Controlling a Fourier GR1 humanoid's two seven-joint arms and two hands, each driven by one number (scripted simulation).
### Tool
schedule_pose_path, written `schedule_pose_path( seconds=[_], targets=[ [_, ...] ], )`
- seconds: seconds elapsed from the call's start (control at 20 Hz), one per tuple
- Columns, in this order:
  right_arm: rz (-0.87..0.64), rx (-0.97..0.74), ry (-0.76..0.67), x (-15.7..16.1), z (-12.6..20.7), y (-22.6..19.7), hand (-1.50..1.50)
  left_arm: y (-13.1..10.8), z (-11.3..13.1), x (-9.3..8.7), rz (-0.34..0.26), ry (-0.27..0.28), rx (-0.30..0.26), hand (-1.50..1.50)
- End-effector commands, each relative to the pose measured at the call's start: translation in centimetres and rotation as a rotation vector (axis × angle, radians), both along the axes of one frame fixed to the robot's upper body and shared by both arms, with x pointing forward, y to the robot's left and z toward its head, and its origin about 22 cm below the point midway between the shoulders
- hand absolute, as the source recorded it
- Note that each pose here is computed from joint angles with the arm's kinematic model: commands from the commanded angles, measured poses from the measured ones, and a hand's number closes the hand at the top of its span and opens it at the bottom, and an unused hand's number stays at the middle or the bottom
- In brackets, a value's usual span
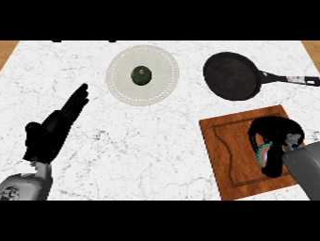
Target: Pick the cupcake from the cutting board and place it in the pan
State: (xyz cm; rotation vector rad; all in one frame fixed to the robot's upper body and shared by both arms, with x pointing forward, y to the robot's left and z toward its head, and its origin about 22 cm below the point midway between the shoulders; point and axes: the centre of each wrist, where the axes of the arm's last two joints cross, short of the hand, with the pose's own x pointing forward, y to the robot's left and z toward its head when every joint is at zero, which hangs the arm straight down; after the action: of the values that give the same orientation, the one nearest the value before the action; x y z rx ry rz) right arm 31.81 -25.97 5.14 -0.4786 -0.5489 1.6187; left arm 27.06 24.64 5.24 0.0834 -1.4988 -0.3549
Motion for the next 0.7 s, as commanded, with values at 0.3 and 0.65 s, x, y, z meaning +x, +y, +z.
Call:
schedule_pose_path(
  seconds=[0.3,0.65],
  targets=[
    [0.030,0.385,-0.556,-4.5,4.3,11.9,1.50,0.9,-0.9,0.4,0.033,0.029,0.011,0.00],
    [0.031,0.545,-1.029,-10.2,7.5,16.8,1.50,2.7,-0.3,0.1,0.028,-0.003,0.025,0.00]
  ],
)
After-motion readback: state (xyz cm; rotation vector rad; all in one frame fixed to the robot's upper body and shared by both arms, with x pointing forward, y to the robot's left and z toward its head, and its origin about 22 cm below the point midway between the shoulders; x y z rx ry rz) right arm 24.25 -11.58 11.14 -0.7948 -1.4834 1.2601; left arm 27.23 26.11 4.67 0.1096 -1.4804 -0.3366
